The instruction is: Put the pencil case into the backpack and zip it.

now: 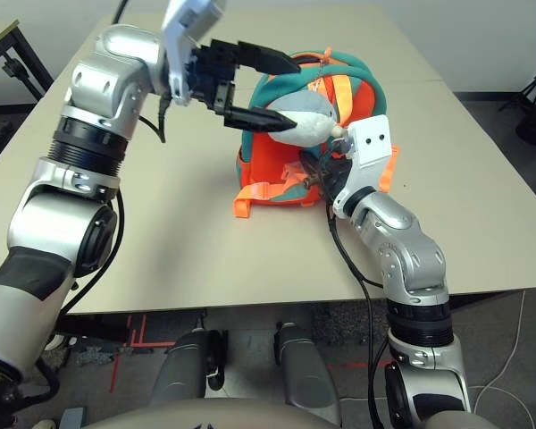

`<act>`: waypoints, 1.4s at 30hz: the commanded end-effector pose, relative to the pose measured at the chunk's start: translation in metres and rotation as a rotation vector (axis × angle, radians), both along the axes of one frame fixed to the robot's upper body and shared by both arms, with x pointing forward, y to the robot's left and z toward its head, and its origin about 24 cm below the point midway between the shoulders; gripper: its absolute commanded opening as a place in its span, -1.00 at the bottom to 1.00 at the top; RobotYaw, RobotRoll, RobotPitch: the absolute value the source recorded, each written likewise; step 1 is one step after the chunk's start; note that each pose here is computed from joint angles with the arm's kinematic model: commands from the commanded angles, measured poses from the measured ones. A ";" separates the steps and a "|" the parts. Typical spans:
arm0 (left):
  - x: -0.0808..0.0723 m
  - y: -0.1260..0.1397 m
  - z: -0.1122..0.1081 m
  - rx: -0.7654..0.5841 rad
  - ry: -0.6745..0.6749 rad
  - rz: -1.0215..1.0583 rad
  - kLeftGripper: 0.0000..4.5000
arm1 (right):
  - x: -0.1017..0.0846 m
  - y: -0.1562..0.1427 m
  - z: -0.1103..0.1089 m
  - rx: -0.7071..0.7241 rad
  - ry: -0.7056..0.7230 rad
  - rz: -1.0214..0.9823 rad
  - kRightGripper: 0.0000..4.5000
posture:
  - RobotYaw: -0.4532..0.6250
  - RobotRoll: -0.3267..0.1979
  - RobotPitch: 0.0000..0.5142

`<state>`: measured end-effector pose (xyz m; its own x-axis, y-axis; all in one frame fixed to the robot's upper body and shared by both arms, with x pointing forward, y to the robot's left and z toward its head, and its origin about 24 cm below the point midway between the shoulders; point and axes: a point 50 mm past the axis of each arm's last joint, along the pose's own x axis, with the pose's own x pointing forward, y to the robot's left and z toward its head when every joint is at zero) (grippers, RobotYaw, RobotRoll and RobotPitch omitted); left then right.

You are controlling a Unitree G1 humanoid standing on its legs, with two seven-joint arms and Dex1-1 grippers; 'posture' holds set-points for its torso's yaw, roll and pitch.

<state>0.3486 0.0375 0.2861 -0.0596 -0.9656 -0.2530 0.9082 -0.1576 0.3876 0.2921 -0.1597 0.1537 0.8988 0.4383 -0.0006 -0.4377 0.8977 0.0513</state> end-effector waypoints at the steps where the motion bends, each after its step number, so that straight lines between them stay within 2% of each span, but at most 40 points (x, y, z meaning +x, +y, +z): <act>1: 0.003 -0.005 -0.010 0.056 -0.023 0.009 1.00 | -0.001 0.001 -0.013 -0.008 0.061 -0.004 -0.75 | -0.56 0.25 -0.57; 4: 0.008 -0.009 -0.017 0.094 -0.069 0.050 1.00 | -0.001 0.001 -0.013 -0.007 0.061 -0.005 -0.75 | -0.56 0.25 -0.57; 8: 0.013 -0.009 -0.018 0.081 -0.091 0.093 1.00 | -0.001 0.001 -0.013 -0.005 0.060 -0.005 -0.75 | -0.56 0.25 -0.56; 11: 0.015 -0.005 -0.016 0.078 -0.099 0.110 0.59 | -0.001 0.002 -0.013 -0.005 0.061 -0.005 -0.75 | -0.55 0.25 -0.55; 14: 0.015 0.000 -0.013 0.078 -0.108 0.120 0.04 | -0.001 0.002 -0.013 -0.005 0.062 -0.003 -0.75 | -0.54 0.25 -0.55; 18: 0.017 0.009 -0.007 0.073 -0.132 0.153 -0.58 | 0.000 0.004 -0.013 -0.002 0.063 0.000 -0.75 | -0.53 0.25 -0.54; 21: 0.016 0.018 0.004 0.039 -0.136 0.162 -0.82 | 0.001 0.004 -0.014 -0.002 0.062 0.003 -0.75 | -0.53 0.25 -0.54; 24: 0.013 0.027 0.014 0.013 -0.128 0.165 -0.83 | 0.001 0.005 -0.014 -0.002 0.062 0.004 -0.75 | -0.52 0.25 -0.53; 28: 0.012 0.061 0.033 -0.036 -0.097 0.226 -0.83 | 0.001 0.005 -0.015 -0.002 0.066 0.004 -0.75 | -0.52 0.25 -0.52; 32: 0.014 0.090 0.033 -0.024 -0.052 0.310 -0.83 | 0.001 0.005 -0.016 -0.002 0.069 0.005 -0.75 | -0.50 0.25 -0.52; 36: 0.017 0.120 0.011 0.076 0.022 0.397 -0.83 | 0.003 0.006 -0.016 -0.002 0.068 0.010 -0.75 | -0.48 0.25 -0.51; 42: 0.020 0.149 -0.049 0.192 0.201 0.493 -0.83 | 0.005 0.008 -0.015 -0.003 0.067 0.020 -0.75 | -0.46 0.25 -0.51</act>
<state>0.3677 0.1785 0.2483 0.3074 -0.8557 -0.4162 0.9461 0.2280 0.2301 0.2961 -0.1531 0.1508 0.8910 0.4540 -0.0018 -0.4531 0.8895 0.0588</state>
